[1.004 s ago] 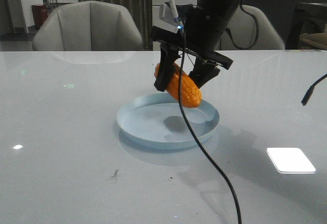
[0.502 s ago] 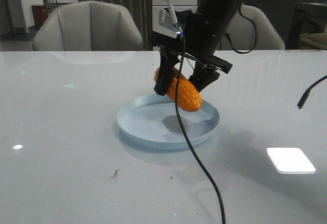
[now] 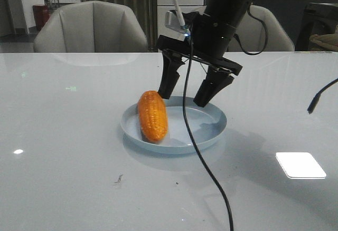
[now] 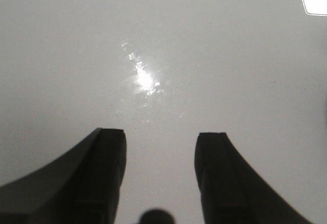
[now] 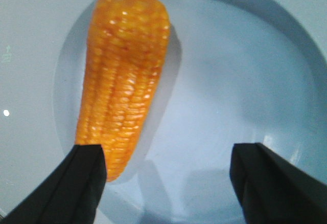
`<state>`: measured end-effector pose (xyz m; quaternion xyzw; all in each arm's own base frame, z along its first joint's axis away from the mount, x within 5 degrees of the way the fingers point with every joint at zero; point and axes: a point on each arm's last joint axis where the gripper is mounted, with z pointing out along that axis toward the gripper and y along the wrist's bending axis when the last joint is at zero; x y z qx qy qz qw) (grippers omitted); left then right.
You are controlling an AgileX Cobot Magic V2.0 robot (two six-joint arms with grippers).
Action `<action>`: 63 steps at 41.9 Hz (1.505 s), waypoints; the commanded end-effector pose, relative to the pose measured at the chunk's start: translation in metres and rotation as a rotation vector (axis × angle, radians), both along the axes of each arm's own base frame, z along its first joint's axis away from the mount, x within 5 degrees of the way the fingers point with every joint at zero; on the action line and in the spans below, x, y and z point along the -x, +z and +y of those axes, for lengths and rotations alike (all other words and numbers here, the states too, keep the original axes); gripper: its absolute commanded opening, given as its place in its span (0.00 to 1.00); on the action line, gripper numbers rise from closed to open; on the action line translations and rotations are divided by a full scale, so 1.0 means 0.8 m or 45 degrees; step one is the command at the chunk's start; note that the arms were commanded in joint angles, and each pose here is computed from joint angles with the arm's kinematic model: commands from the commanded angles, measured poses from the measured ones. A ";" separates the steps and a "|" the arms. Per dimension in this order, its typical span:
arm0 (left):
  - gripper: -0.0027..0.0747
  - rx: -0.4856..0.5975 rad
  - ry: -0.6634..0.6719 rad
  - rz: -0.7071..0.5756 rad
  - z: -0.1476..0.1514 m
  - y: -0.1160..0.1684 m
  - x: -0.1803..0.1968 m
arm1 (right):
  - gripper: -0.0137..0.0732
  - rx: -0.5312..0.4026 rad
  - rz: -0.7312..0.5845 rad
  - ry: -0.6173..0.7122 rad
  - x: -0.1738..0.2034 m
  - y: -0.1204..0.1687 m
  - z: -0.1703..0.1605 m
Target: Place corn on plate with both arms
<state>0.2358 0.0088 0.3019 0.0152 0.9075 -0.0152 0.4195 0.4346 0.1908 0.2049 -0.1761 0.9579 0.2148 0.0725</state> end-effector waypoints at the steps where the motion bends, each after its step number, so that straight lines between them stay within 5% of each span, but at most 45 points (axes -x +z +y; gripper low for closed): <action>1: 0.53 0.002 0.024 -0.154 0.001 0.024 -0.002 | 0.86 -0.090 -0.152 -0.006 0.005 0.064 -0.001; 9: 0.53 0.002 0.024 -0.154 0.001 0.024 -0.002 | 0.85 -0.077 -0.311 -0.022 0.013 0.111 -0.014; 22: 0.53 0.002 0.024 -0.154 0.001 0.024 -0.002 | 0.85 0.235 -0.614 0.012 0.093 0.249 -0.077; 29: 0.53 0.002 0.024 -0.154 0.001 0.024 -0.002 | 0.85 0.229 -0.852 -0.065 0.158 0.329 -0.108; 35: 0.53 0.002 0.024 -0.154 0.001 0.024 -0.002 | 0.81 0.196 -0.959 -0.204 0.202 0.364 -0.143; 42: 0.53 0.002 0.024 -0.154 0.001 0.024 -0.002 | 0.78 0.253 -0.959 -0.375 0.240 0.359 -0.195; 52: 0.53 0.003 0.023 -0.152 0.001 0.024 -0.002 | 0.78 0.355 -0.909 -0.614 0.299 0.302 -0.251; 63: 0.53 0.012 0.006 -0.072 -0.001 0.018 0.002 | 0.78 0.330 -0.841 -0.663 0.342 0.235 -0.252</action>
